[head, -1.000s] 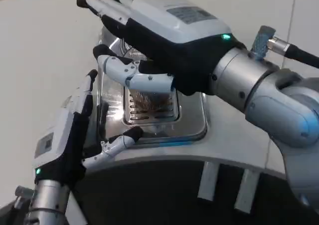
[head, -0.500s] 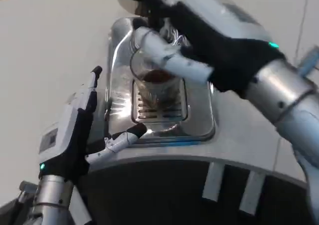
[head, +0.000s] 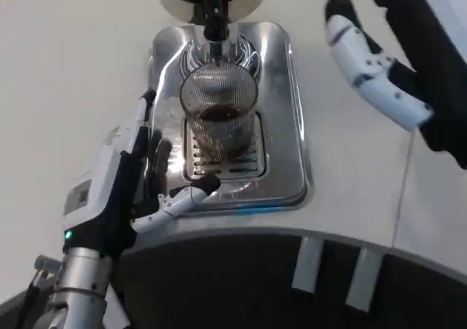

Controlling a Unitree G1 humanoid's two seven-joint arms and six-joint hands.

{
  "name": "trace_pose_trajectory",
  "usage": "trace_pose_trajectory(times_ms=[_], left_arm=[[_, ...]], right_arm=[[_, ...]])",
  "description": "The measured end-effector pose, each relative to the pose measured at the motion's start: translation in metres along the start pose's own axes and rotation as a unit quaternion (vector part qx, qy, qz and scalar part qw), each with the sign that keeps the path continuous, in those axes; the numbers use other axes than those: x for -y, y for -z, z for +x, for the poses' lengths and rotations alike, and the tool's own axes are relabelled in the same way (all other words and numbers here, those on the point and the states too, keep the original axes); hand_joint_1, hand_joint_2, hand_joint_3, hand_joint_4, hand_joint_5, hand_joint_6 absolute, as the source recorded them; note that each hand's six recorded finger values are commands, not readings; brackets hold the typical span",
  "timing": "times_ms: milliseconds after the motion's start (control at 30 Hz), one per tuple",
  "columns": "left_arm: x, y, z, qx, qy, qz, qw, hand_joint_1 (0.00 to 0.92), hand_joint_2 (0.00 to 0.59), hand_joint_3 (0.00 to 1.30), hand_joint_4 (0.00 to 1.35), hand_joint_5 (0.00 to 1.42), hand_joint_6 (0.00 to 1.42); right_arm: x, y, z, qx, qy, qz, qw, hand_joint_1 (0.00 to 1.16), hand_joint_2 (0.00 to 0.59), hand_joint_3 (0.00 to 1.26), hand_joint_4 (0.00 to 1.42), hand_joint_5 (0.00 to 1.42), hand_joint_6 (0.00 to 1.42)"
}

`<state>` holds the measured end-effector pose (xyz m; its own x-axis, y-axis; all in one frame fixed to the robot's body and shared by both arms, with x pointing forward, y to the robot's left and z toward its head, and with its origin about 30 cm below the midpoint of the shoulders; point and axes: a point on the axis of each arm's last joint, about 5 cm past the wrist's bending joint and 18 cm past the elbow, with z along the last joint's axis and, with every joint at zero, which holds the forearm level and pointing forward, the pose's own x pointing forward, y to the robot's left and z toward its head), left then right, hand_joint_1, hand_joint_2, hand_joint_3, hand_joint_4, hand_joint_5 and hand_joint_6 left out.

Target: Grasp the cup under the faucet to collect the drink, then remove the cup.

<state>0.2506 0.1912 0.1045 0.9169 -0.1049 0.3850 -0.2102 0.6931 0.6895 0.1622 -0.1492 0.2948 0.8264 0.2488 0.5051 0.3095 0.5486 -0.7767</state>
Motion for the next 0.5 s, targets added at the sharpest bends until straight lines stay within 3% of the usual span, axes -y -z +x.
trace_pose_trajectory(times_ms=[167,233,300,400,500], left_arm=[[0.001,-0.0022,0.003,0.006,0.001,-0.001,1.0000,0.171,0.027,0.00,0.00,0.05,0.06],[0.002,-0.0029,0.004,0.008,0.000,0.000,1.0000,0.170,0.027,0.00,0.00,0.05,0.06],[0.002,-0.0030,0.006,0.009,-0.001,0.001,1.0000,0.170,0.027,0.00,0.00,0.05,0.06],[0.003,-0.0036,0.008,0.010,-0.002,0.001,0.9999,0.197,0.025,0.00,0.00,0.07,0.08],[0.004,-0.0037,0.012,0.009,-0.007,0.003,0.9999,0.207,0.023,0.00,0.00,0.12,0.13]], right_arm=[[0.0038,0.0021,-0.016,-0.013,-0.013,-0.020,0.9996,0.02,0.586,0.00,0.00,0.00,0.00],[0.0068,0.0038,-0.025,-0.017,-0.025,-0.037,0.9989,0.23,0.567,0.00,0.00,0.00,0.00],[0.0074,0.0057,-0.031,-0.020,-0.028,-0.056,0.9978,0.36,0.521,0.00,0.00,0.00,0.00],[0.0052,0.0084,-0.038,-0.029,-0.039,-0.070,0.9963,0.45,0.483,0.00,0.00,0.00,0.00],[0.0004,0.0107,-0.048,-0.036,-0.053,-0.079,0.9948,0.46,0.478,0.00,0.00,0.00,0.00]])
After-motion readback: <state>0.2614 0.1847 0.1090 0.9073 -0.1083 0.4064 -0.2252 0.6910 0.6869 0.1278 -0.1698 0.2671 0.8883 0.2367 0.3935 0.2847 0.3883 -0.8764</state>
